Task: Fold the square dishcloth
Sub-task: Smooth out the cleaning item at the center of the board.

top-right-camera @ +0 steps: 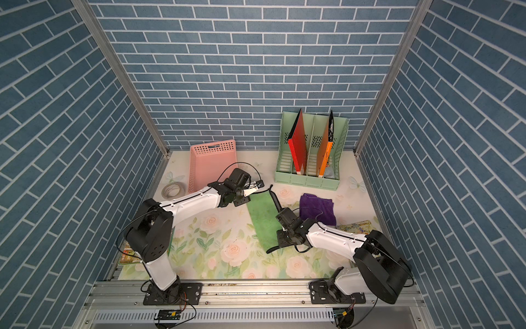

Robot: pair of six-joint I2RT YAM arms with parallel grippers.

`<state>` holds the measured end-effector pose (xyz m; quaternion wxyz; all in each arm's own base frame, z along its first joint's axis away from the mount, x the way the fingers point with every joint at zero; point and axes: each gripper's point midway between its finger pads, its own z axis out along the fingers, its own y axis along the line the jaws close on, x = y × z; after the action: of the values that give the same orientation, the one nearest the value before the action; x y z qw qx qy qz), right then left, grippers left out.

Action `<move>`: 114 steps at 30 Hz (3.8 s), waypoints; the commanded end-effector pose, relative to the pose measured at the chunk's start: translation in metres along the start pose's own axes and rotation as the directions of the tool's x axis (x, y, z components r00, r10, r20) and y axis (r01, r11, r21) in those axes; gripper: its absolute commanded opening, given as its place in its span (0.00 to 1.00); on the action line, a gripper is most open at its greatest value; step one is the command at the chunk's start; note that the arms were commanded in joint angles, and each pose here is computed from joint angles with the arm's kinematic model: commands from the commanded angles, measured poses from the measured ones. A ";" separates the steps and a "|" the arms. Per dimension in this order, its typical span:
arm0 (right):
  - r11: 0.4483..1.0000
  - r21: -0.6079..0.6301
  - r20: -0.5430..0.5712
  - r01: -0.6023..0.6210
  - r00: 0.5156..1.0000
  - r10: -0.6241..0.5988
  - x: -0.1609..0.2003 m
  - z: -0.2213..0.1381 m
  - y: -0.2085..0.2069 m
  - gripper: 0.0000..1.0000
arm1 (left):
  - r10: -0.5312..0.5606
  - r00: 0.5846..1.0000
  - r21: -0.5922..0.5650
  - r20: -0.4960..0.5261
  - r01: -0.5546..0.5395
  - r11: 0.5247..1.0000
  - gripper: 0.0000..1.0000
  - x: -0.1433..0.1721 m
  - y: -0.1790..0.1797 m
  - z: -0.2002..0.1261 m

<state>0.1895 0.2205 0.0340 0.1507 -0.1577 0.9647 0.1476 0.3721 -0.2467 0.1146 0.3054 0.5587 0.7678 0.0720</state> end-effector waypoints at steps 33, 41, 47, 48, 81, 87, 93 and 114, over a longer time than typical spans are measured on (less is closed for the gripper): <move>0.921 -0.252 -0.033 -0.298 0.953 0.300 0.002 -0.015 -0.009 0.45 | 0.194 0.979 0.626 -0.065 -0.111 0.772 0.53 0.000 -0.164 -0.024; 0.950 -0.170 -0.037 -0.263 0.965 0.260 0.001 -0.005 -0.021 0.28 | 0.184 0.983 0.639 -0.015 -0.132 0.758 0.53 -0.021 -0.162 -0.029; 0.954 -0.103 -0.085 -0.283 0.958 0.275 0.021 0.009 -0.041 0.28 | 0.155 0.987 0.597 -0.027 -0.109 0.795 0.53 -0.038 -0.155 -0.003; 0.953 -0.111 -0.079 -0.283 0.958 0.275 0.019 0.008 -0.040 0.28 | 0.156 0.987 0.589 -0.024 -0.112 0.801 0.53 -0.039 -0.158 0.001; 0.835 -0.532 0.003 -0.143 0.985 0.171 0.007 0.005 0.080 0.08 | -0.283 0.959 0.650 0.011 0.208 0.731 0.55 -0.040 -0.082 -0.013; 0.868 -0.439 -0.090 -0.231 0.973 0.214 0.031 0.035 0.060 0.04 | -0.274 0.962 0.634 0.018 0.201 0.746 0.55 -0.029 -0.073 -0.028; 0.856 -0.504 0.038 -0.114 0.987 0.154 -0.025 -0.017 0.083 0.21 | -0.090 0.995 0.670 0.037 0.042 0.741 0.52 -0.001 -0.126 -0.061; 0.889 -0.405 -0.027 -0.214 0.975 0.222 -0.085 -0.016 -0.011 0.11 | 0.229 0.940 0.624 0.253 -0.339 0.704 0.46 -0.010 -0.262 -0.062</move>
<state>0.2660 0.2208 0.0623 0.1022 -0.0445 0.9308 0.3482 0.1234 -0.3329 0.0603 0.1235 0.7415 0.6228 -0.2170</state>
